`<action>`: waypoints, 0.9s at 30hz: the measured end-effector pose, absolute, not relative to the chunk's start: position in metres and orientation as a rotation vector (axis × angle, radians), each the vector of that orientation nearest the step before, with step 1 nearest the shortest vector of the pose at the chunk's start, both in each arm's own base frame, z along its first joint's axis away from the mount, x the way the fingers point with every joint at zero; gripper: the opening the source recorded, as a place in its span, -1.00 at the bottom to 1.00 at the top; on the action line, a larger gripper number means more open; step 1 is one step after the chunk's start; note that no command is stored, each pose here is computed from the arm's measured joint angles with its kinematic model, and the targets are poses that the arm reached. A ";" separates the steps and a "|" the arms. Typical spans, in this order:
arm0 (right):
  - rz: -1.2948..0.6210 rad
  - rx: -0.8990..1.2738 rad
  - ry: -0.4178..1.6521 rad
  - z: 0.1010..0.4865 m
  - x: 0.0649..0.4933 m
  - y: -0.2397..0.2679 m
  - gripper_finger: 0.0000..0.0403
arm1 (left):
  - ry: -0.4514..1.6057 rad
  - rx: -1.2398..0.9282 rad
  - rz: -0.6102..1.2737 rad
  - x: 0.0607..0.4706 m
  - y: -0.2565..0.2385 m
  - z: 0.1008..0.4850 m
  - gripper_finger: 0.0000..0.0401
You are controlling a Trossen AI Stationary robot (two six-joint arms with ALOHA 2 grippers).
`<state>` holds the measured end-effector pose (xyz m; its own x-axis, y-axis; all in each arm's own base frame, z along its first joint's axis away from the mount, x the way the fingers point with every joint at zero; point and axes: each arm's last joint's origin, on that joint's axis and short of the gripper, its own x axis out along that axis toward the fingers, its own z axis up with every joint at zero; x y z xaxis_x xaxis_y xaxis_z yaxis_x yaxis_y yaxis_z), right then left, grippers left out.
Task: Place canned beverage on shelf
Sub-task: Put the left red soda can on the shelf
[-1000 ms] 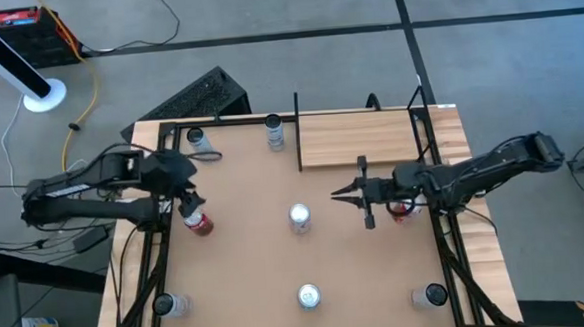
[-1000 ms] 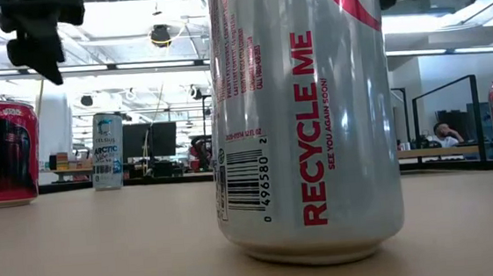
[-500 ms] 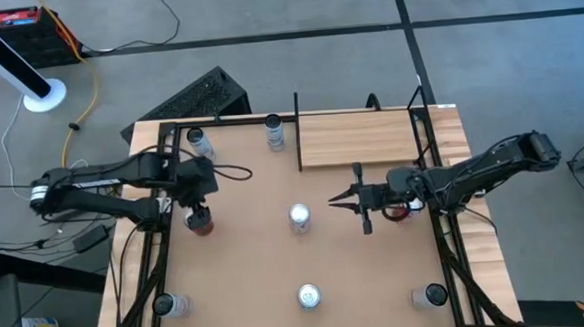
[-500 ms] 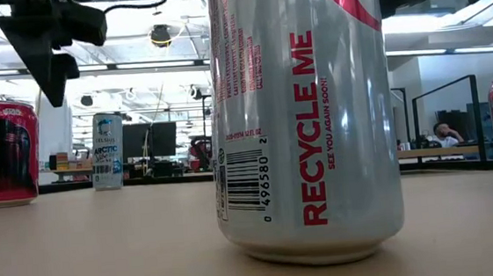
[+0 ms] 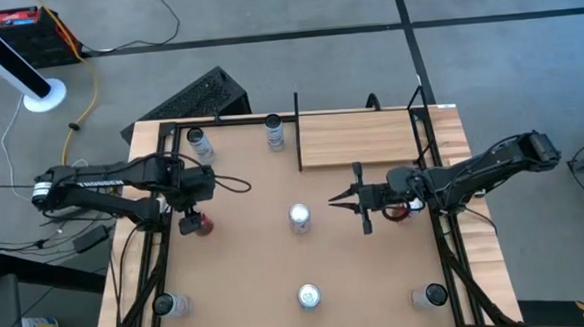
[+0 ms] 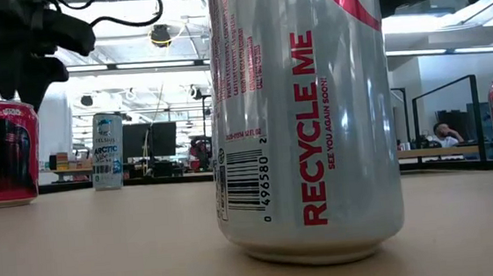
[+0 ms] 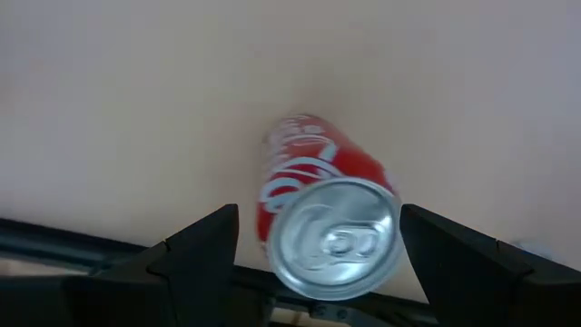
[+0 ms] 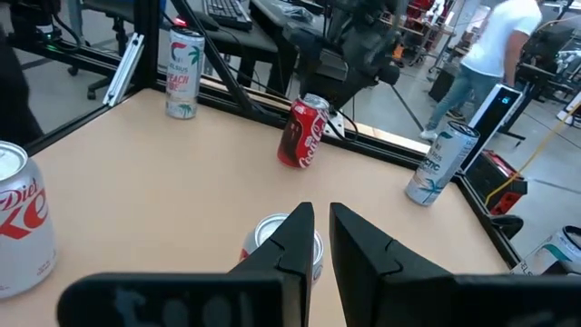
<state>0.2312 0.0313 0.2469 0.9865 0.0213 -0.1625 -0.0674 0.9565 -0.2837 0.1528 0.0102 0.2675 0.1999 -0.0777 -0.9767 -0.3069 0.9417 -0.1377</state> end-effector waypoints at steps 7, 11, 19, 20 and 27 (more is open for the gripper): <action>0.045 -0.293 0.159 0.247 0.231 0.031 -0.68 | 1.415 -0.290 0.125 0.150 -0.002 0.253 0.45; 0.044 -0.293 0.159 0.247 0.231 0.031 -0.68 | 1.401 -0.250 0.116 0.152 -0.006 0.249 0.45; 0.045 -0.292 0.159 0.247 0.231 0.031 -0.68 | 1.391 -0.240 0.163 0.152 -0.009 0.248 0.45; 0.045 -0.292 0.159 0.247 0.231 0.031 -0.68 | 1.390 -0.257 0.177 0.152 -0.009 0.248 0.45; 0.044 -0.292 0.157 0.247 0.231 0.031 -0.68 | 1.355 -0.526 0.426 0.152 -0.006 0.248 0.45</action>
<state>0.2312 0.0313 0.2472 0.9869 0.0209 -0.1601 -0.0662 0.9567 -0.2833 0.1522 -0.0059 0.2477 0.1703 -0.0122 -0.9853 -0.5740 0.8115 -0.1093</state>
